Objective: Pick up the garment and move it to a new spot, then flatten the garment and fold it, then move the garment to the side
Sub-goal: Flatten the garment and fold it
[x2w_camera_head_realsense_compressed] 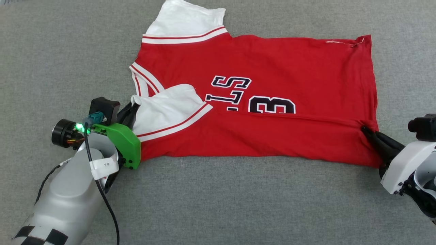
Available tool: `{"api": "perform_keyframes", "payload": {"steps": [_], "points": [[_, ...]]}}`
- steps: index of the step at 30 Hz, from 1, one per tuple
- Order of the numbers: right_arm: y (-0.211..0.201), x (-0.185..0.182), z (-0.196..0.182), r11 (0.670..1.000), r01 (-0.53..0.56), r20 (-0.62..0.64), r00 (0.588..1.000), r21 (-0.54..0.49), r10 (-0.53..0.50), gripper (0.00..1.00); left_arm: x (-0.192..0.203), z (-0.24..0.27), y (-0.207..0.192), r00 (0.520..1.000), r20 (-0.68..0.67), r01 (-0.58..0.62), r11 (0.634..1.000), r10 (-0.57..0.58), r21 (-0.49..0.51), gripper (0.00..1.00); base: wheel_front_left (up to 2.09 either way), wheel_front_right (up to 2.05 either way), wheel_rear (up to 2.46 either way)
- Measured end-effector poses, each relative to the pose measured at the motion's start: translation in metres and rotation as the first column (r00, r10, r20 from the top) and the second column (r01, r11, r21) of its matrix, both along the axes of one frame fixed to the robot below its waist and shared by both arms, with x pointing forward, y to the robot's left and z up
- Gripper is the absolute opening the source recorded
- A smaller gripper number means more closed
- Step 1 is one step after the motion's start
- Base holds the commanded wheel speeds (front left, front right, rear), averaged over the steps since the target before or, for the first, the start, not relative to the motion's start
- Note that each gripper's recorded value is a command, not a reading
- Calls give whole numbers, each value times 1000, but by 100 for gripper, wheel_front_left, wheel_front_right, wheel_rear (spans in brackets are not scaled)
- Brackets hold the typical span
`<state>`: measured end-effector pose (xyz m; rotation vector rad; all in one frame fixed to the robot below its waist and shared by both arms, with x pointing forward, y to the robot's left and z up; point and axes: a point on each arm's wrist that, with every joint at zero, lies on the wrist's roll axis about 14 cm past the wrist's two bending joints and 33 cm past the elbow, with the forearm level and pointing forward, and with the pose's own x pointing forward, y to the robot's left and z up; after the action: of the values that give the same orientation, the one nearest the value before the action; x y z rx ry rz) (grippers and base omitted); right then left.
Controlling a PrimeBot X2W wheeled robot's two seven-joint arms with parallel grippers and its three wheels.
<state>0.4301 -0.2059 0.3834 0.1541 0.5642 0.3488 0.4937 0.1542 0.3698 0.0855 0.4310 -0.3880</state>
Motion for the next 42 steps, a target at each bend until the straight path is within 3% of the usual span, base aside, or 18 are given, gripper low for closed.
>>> {"api": "perform_keyframes", "payload": {"steps": [6, 12, 16, 19, 24, 28, 42], "points": [[-3, 7, 24, 1000, 18, 97, 995, 12, -19, 100, 1, 25, 13, 998, 60, -18, 1000, 17, 15, 100, 0, 0, 0], [-4, 3, 45, 1000, 11, 161, 987, 8, -12, 100, 18, 84, 28, 988, 151, -14, 998, 3, 67, 100, 0, 0, 0], [-1, 7, 58, 1000, 1, 199, 980, 5, -2, 100, 11, 96, 20, 999, 32, 21, 997, -23, 79, 100, 0, 0, 0], [2, 10, 64, 1000, -9, 215, 977, 3, 8, 100, -5, 90, 17, 990, -135, 53, 995, -41, 87, 100, 0, 0, 0], [9, 9, 66, 1000, -27, 205, 978, 3, 26, 100, -38, 73, 9, 911, -404, 118, 990, -79, 73, 100, 0, 0, 0], [11, 7, 62, 1000, -29, 180, 983, 6, 27, 100, -56, 57, 8, 840, -535, 144, 987, -87, 67, 100, 0, 0, 0], [7, -6, 37, 1000, -14, 85, 996, 5, 14, 100, -83, -5, 5, 687, -723, 225, 968, -76, 112, 100, 0, 0, 0]]}}
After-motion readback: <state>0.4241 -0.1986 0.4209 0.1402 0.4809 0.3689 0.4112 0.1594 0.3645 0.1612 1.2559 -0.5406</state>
